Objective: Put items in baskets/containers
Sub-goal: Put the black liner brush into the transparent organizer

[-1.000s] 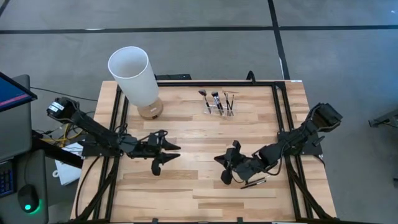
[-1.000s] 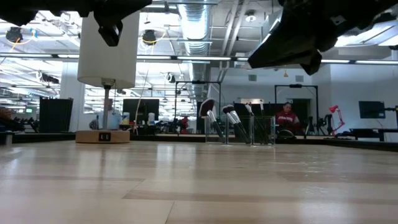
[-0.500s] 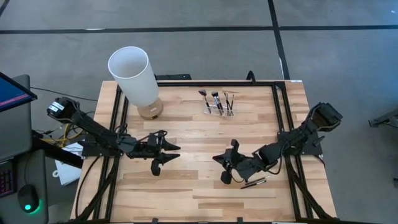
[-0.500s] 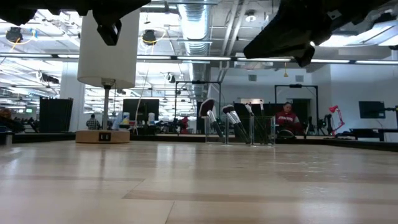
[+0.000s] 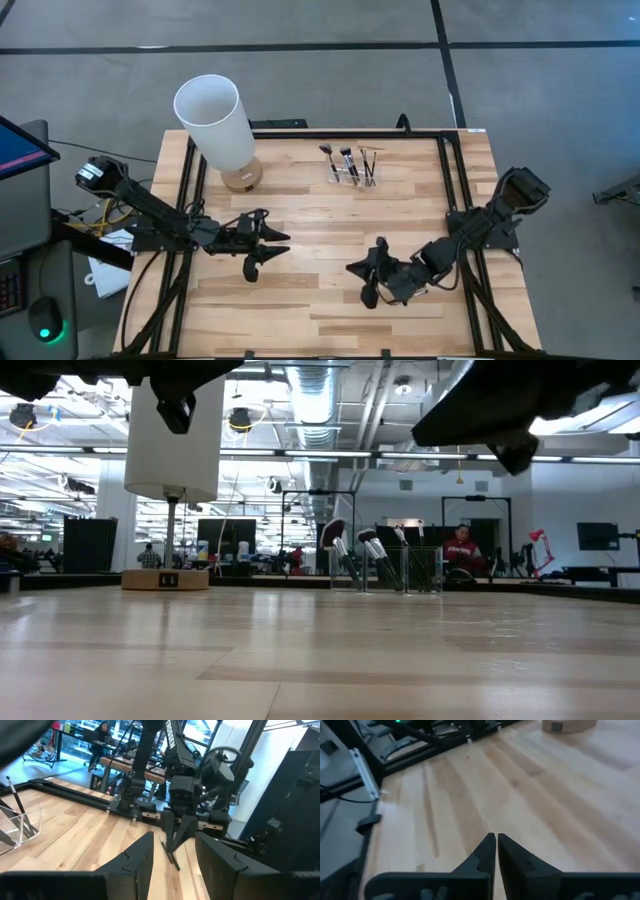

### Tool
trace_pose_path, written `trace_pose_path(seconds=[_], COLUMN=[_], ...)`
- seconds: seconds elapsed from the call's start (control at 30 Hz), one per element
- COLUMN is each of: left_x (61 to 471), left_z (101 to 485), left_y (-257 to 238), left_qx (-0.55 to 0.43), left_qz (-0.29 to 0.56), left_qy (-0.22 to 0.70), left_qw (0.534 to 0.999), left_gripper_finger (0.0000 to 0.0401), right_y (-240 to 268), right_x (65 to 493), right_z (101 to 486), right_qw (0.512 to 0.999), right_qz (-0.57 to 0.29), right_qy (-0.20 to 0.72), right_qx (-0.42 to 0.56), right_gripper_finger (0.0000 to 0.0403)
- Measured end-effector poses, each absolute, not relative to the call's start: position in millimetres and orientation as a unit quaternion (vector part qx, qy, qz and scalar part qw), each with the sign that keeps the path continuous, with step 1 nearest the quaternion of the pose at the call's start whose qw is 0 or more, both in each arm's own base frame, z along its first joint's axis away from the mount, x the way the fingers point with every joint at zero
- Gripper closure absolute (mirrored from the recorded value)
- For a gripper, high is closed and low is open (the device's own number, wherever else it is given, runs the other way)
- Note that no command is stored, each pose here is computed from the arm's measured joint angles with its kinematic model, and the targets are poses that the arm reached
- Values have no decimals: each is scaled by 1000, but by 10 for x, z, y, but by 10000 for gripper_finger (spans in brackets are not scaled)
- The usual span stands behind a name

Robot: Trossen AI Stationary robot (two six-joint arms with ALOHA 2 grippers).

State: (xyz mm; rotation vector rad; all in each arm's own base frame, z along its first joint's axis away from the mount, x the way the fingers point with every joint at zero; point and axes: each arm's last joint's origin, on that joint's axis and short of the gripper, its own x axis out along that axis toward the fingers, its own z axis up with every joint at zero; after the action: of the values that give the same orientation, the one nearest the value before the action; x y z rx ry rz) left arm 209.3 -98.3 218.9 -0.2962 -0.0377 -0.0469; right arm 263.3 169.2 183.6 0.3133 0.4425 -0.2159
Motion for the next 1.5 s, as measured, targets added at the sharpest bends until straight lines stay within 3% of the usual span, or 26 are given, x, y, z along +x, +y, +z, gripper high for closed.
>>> trace_pose_path(seconds=[0.67, 0.97, 1.2, 1.5], left_x=[1961, 1936, 1875, 1791], left_z=[2158, 2138, 2125, 2123], left_y=[-1246, -1297, -1386, -1491], left_qx=[-141, -138, -132, -132], left_qz=[-87, -131, -156, -184], left_qy=[-3, 11, 21, 25], left_qw=[986, 982, 979, 974], left_gripper_finger=[258, 258, 258, 258], right_y=[1789, 1995, 1947, 2075], right_x=[2759, 3056, 3072, 2766], right_z=[1836, 1788, 1832, 1989], right_qw=[949, 937, 859, 701], right_qz=[-163, -169, -245, -285], right_qy=[155, 188, 342, 488], right_qx=[219, 242, 291, 434], right_gripper_finger=[392, 392, 392, 392])
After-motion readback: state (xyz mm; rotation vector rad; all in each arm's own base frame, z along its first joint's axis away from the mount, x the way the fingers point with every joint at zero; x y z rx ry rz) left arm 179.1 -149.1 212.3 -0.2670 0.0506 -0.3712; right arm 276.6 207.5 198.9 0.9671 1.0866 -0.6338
